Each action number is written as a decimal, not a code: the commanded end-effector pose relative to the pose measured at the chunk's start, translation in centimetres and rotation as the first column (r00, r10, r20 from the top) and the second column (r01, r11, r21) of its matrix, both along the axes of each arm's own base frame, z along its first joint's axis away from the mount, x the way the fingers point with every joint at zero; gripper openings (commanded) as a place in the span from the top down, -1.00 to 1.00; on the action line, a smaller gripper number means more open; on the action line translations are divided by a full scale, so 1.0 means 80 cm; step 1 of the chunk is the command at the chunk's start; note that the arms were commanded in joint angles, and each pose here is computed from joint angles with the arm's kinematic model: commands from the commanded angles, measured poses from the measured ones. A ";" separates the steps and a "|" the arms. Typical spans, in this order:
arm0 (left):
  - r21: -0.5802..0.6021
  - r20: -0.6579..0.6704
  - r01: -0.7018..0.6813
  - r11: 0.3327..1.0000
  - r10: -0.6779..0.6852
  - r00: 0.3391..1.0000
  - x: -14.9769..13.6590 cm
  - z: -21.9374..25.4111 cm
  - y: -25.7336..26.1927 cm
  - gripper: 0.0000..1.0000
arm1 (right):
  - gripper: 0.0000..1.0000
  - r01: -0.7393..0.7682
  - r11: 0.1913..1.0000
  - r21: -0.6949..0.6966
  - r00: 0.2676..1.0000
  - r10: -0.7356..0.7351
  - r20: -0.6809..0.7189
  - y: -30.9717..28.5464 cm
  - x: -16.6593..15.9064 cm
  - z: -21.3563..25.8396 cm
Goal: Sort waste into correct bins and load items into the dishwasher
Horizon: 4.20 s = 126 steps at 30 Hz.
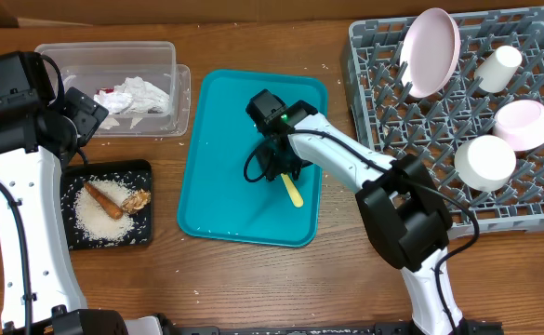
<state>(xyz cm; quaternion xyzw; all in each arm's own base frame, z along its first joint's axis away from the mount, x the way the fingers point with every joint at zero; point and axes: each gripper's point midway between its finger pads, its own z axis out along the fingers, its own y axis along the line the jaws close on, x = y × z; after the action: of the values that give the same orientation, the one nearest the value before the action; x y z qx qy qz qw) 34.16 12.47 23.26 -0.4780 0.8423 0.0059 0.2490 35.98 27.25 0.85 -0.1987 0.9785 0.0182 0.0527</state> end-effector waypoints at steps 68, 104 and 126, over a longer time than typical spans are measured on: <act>0.003 -0.001 -0.020 1.000 0.021 1.000 0.001 -0.001 0.003 -0.99 | -0.49 0.171 0.914 0.368 0.905 -0.293 0.307 -0.193 0.209 0.263; 0.003 -0.001 -0.021 1.000 0.021 1.000 0.001 -0.001 0.003 -1.00 | 0.92 0.474 0.876 -0.093 0.813 -0.476 -0.334 -0.078 -0.046 0.005; 0.003 -0.001 -0.020 1.000 0.021 1.000 0.001 -0.001 0.003 -0.99 | 0.92 0.384 0.892 -0.236 0.882 -0.431 -0.192 -0.167 -0.015 0.004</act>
<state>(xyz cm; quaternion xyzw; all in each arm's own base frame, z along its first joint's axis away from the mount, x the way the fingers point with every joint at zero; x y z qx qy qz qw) 34.17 12.46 23.26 -0.4778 0.8424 0.0058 0.2490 33.23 15.25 0.51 0.0415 0.9917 -0.0415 -0.1146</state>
